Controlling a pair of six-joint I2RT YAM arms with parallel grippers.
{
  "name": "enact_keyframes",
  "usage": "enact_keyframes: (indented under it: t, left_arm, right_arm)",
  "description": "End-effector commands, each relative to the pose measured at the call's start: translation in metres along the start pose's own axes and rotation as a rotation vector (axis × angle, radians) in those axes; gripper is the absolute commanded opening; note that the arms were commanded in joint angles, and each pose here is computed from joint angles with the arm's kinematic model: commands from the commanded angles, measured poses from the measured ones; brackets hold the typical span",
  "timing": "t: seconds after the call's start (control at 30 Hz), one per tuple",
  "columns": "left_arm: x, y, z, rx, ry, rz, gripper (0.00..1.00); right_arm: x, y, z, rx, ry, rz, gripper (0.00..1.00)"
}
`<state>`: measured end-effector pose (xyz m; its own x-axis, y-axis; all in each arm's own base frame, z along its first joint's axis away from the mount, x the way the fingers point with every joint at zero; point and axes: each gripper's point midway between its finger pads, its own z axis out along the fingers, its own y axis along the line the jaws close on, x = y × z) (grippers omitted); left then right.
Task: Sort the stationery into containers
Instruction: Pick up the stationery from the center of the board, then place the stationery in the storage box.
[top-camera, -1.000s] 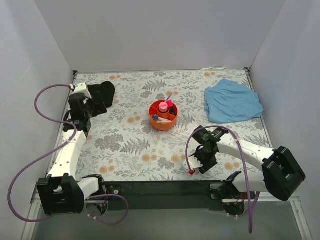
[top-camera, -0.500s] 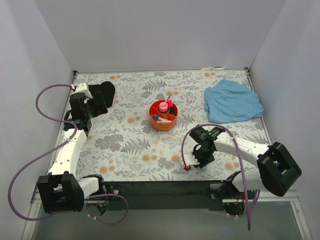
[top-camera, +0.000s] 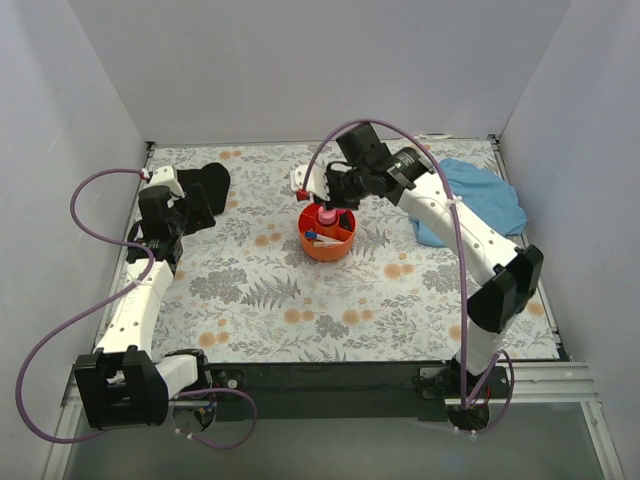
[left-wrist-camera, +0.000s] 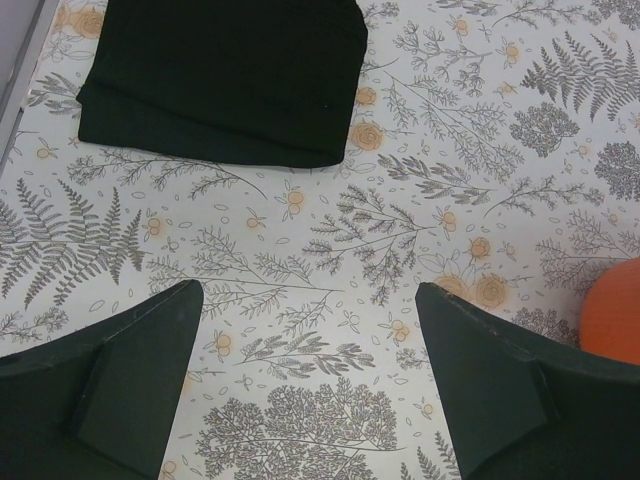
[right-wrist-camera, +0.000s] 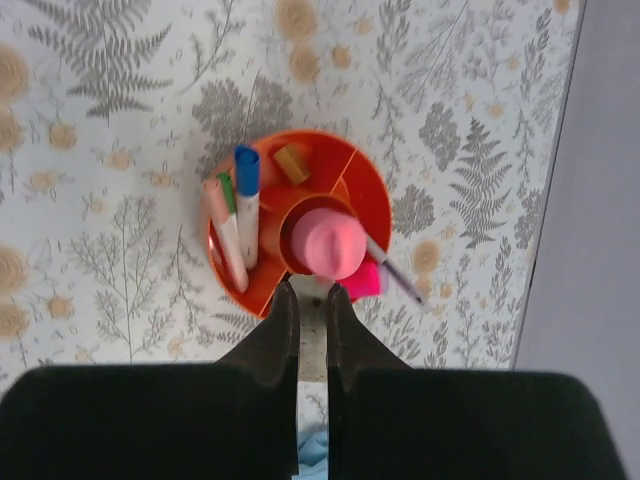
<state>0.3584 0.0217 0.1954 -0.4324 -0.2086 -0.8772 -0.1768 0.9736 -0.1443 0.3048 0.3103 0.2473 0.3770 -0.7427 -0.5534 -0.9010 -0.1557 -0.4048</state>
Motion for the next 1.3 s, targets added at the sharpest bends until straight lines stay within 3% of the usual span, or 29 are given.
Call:
enact_keyframes:
  t: [0.0,0.27,0.7,1.27]
  left_arm:
    - [-0.016,-0.001,-0.008,0.011,-0.030,0.017,0.89]
    - [-0.023,0.005,0.004,-0.012,-0.018,0.004,0.89]
    - [-0.014,0.010,0.010,-0.036,0.020,0.014,0.89]
    - [-0.009,0.012,0.016,-0.050,0.052,0.019,0.89]
  right_arm:
    - [-0.046,-0.033,0.009,-0.014,-0.155,0.183,0.01]
    - [-0.073,-0.060,0.043,-0.058,-0.282,0.234,0.01]
    - [-0.058,-0.058,0.074,-0.109,-0.319,0.304,0.01]
    - [-0.025,-0.044,0.118,-0.151,-0.245,0.318,0.01]
